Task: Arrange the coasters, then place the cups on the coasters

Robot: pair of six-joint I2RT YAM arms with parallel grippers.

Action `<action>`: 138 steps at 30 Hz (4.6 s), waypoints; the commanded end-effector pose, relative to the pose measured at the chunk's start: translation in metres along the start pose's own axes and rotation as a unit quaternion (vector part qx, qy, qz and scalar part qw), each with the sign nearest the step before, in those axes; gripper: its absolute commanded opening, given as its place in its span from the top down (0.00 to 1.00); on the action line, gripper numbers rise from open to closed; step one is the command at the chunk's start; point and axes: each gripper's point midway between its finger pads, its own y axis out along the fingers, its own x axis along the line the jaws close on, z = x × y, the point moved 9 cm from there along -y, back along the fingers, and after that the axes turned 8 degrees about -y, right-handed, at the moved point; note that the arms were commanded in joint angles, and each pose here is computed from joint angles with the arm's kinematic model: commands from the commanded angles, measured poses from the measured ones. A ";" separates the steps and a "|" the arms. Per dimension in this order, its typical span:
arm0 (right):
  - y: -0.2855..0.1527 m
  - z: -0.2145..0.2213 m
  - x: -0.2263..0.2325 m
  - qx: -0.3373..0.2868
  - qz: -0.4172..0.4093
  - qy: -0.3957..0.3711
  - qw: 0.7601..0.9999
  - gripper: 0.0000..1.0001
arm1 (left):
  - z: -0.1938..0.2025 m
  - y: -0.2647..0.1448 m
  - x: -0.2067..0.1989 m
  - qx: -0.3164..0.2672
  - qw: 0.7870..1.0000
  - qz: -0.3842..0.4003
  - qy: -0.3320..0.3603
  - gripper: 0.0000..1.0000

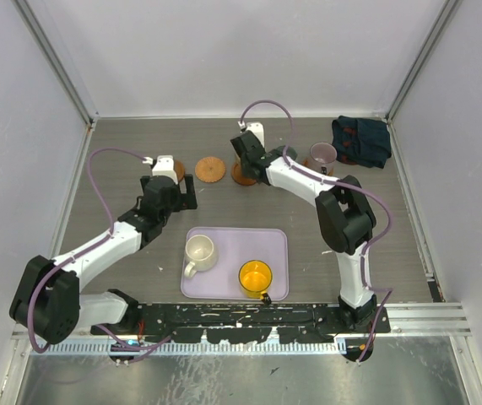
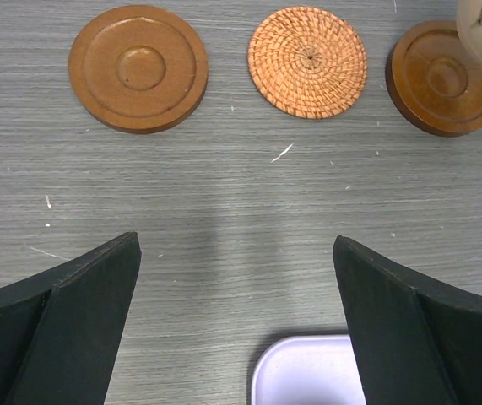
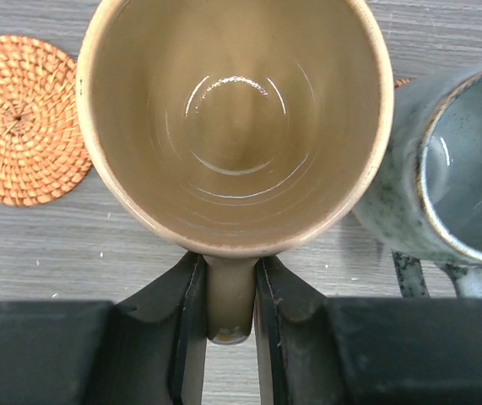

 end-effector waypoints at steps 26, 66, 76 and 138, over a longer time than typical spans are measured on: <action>-0.006 -0.039 0.013 -0.017 -0.039 0.056 0.998 0.99 | -0.017 -0.007 -0.006 -0.025 0.999 0.022 -0.017 0.02; 0.002 -0.014 0.007 0.005 -0.002 0.069 0.998 0.99 | -0.012 -0.002 -0.007 -0.014 0.999 0.027 -0.016 0.02; -0.004 -0.014 0.004 0.003 -0.001 0.073 0.997 0.99 | -0.012 -0.002 -0.008 -0.013 0.999 0.030 -0.021 0.02; -0.103 -0.021 -0.025 -0.087 0.003 0.056 0.995 0.29 | 0.016 -0.080 -0.009 0.048 0.994 0.093 0.020 0.02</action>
